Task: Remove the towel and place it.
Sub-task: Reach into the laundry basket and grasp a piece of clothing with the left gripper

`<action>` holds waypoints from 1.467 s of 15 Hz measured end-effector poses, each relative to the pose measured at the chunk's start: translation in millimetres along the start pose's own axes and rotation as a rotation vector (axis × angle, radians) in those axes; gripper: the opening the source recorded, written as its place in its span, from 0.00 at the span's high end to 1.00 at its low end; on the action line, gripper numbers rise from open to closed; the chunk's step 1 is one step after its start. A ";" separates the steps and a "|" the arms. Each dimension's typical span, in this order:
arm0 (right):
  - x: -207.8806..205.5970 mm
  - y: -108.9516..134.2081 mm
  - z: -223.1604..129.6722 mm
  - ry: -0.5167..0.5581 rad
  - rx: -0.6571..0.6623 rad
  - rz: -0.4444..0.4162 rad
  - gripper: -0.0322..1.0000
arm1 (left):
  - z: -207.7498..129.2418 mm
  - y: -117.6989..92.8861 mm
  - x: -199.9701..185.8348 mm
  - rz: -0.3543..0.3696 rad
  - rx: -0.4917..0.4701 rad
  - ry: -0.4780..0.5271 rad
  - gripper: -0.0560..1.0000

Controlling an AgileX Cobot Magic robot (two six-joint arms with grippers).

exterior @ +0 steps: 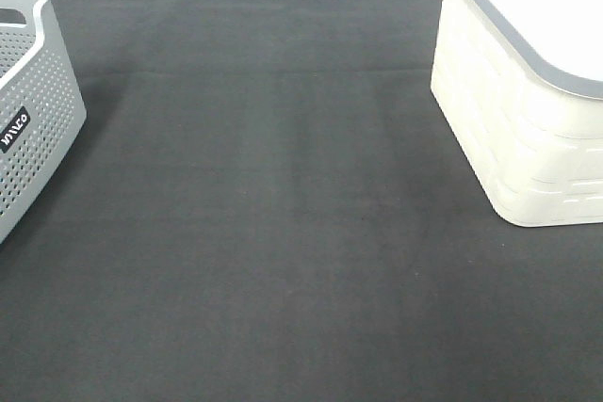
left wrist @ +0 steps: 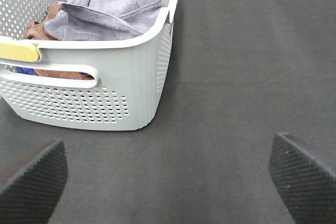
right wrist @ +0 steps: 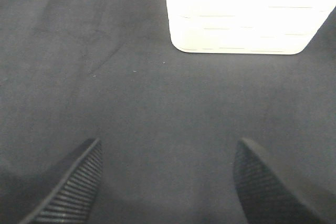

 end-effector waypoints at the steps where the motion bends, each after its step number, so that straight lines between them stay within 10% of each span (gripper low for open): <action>1: 0.0 0.0 0.0 0.000 0.000 0.000 0.31 | 0.0 0.0 0.0 0.000 0.000 0.000 0.01; 22: 0.0 0.0 0.0 0.000 0.000 0.000 0.31 | -0.4 -2.0 0.0 -0.018 0.013 0.003 0.01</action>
Point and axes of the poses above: a point on each arm's last joint axis where the gripper is mounted, x pointing out along that axis toward the gripper, y along the wrist's bending axis when the last joint is at zero, z = x × y, the point moved 2 cm from there along x, pointing out along that axis toward the gripper, and after that the axes turned 9 degrees about -x, right-handed, at the moved point
